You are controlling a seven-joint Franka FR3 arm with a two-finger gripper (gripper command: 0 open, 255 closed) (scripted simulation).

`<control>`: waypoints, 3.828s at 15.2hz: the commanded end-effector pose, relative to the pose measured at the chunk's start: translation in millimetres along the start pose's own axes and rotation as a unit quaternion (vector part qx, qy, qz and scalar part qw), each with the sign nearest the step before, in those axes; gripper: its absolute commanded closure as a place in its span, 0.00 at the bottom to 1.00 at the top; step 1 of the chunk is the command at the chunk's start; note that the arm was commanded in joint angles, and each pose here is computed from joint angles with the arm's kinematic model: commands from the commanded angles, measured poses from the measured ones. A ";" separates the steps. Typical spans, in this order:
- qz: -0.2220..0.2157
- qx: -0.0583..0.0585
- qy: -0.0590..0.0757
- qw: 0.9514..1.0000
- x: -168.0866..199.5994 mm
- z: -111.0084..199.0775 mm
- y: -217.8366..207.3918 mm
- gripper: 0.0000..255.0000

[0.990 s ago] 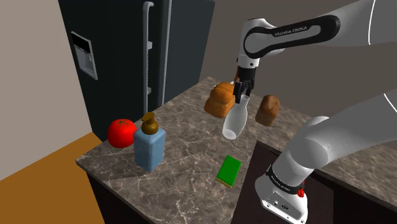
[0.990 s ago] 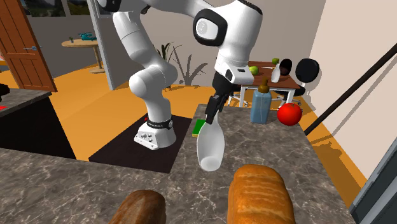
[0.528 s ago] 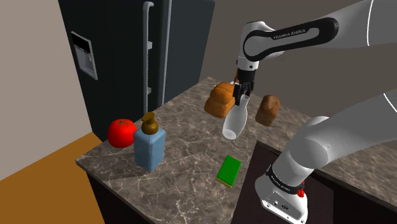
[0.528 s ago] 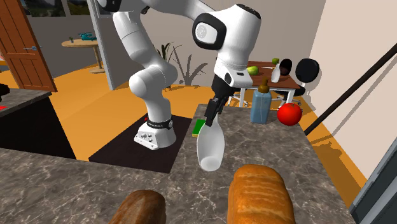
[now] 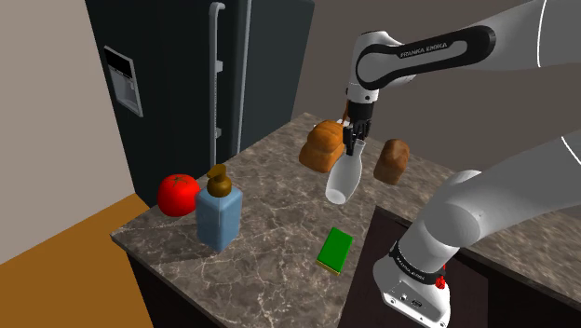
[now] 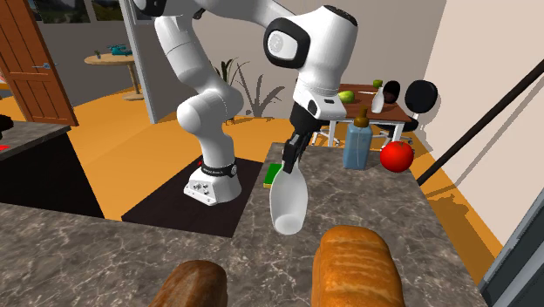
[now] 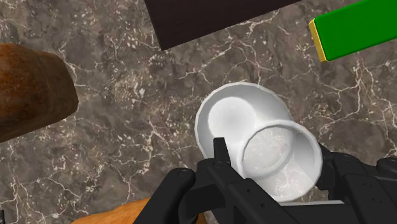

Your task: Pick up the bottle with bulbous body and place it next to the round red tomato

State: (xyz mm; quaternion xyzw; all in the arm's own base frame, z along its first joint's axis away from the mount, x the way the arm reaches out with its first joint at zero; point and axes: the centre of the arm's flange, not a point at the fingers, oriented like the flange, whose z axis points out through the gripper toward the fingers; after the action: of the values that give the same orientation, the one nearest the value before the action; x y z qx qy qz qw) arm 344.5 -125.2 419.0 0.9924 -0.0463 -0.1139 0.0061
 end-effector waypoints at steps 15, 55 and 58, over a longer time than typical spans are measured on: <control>0.000 0.000 0.000 1.000 -14.2 -61.5 1.5 1.00; 0.000 0.000 0.000 1.000 -61.9 -267.1 6.3 1.00; 0.000 0.000 0.000 1.000 -65.4 -282.5 6.6 1.00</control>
State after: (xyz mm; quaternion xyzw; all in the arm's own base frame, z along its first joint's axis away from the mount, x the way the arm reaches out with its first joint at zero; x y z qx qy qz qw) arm 345.6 -125.1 704.9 0.9924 -0.0463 -0.1141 0.0060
